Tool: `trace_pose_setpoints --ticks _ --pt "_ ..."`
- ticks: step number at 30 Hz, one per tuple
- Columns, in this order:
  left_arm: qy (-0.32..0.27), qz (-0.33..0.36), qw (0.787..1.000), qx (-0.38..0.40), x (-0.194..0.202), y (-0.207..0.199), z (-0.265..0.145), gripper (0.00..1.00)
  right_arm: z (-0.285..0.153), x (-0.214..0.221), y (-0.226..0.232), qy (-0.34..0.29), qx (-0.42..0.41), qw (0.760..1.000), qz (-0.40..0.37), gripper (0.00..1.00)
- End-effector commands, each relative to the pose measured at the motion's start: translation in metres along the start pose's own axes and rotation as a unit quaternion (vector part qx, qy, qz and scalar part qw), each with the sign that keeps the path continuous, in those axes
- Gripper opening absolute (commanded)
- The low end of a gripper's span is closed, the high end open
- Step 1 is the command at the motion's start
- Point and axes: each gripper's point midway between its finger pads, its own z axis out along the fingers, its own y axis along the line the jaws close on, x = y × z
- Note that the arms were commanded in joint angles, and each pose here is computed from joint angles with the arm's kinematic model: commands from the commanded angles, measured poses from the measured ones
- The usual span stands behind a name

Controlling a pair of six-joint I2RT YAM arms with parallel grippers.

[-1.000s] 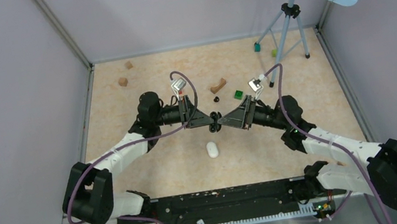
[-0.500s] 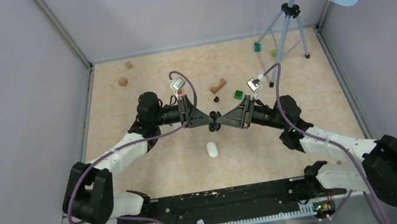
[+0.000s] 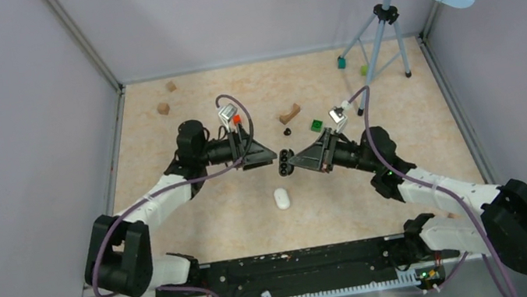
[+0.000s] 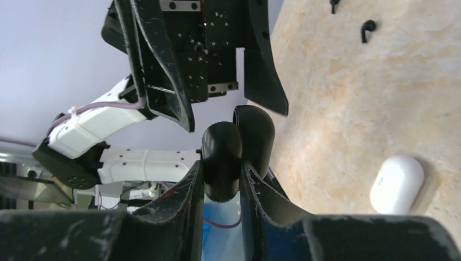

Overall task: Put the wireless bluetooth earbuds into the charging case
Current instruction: Pass from the left arm to the right, then move the right earbud to the center of the board.

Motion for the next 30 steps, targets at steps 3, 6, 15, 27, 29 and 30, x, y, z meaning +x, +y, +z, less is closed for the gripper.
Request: trace_pose_setpoints --ticks 3,6,15,27,29,30 --pt "-0.014 0.022 0.998 -0.056 -0.025 0.018 -0.020 0.89 0.000 -0.018 -0.010 -0.027 0.045 0.999 -0.013 0.00" --pt "-0.031 0.034 0.994 -0.096 -0.041 0.029 -0.033 0.91 -0.005 -0.025 -0.027 -0.035 0.081 0.996 -0.004 0.00" --pt "-0.118 0.016 0.897 -0.427 -0.086 0.132 -0.114 0.74 -0.027 -0.042 -0.066 -0.055 0.190 0.980 -0.008 0.00" --pt "-0.105 -0.003 0.806 -0.582 -0.079 0.195 -0.161 0.71 -0.024 -0.051 -0.069 -0.049 0.215 0.975 -0.028 0.00" --pt "-0.106 -0.008 0.810 -0.576 -0.077 0.201 -0.157 0.65 -0.023 -0.051 -0.070 -0.048 0.216 0.975 -0.028 0.00" --pt "-0.101 -0.011 0.814 -0.572 -0.076 0.204 -0.154 0.63 -0.023 -0.051 -0.070 -0.048 0.216 0.975 -0.028 0.00"
